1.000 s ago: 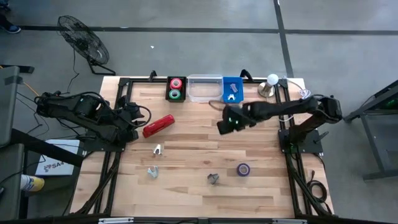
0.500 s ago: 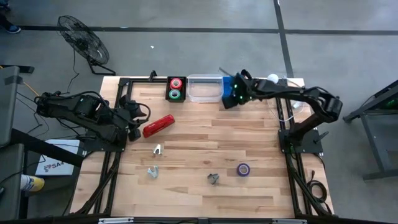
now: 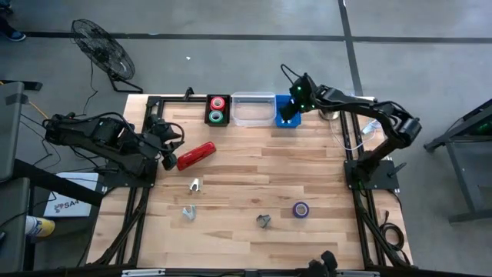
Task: Pick and place Stapler, Stapler remover, tape
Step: Put the top blue staple remover into the blue bin
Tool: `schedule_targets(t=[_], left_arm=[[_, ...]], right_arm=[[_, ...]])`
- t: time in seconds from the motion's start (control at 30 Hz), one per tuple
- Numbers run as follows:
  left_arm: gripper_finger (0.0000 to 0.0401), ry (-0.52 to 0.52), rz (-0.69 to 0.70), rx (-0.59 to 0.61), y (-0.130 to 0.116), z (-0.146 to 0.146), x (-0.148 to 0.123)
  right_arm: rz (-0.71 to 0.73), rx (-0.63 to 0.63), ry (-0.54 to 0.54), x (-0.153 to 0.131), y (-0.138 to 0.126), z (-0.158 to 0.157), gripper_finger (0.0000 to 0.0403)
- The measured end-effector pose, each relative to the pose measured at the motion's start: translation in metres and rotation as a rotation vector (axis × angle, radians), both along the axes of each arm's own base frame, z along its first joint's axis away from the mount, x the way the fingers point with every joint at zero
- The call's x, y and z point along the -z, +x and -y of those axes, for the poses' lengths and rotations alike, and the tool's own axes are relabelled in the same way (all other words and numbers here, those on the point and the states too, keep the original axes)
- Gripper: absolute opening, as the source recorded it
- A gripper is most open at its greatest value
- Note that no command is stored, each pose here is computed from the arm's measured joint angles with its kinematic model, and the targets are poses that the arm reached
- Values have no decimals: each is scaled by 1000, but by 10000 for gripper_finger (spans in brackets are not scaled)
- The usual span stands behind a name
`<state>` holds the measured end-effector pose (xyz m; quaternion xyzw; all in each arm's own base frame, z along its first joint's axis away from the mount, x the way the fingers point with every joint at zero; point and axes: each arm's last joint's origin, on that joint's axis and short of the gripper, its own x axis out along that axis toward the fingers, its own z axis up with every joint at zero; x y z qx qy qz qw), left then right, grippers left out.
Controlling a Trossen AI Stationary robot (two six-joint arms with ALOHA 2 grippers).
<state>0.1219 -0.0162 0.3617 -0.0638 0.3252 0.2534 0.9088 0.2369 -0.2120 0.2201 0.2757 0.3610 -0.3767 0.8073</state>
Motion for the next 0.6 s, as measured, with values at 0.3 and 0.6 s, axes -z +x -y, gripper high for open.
schedule_targets(t=[0.3, 0.6], left_arm=[[106, -14, 42, -76, 0, -1, -1], [106, -59, 72, -117, 0, -1, -1]], right_arm=[[-3, -62, 38, 28, 4, 21, 128], [0, -81, 87, 44, 2, 30, 134]])
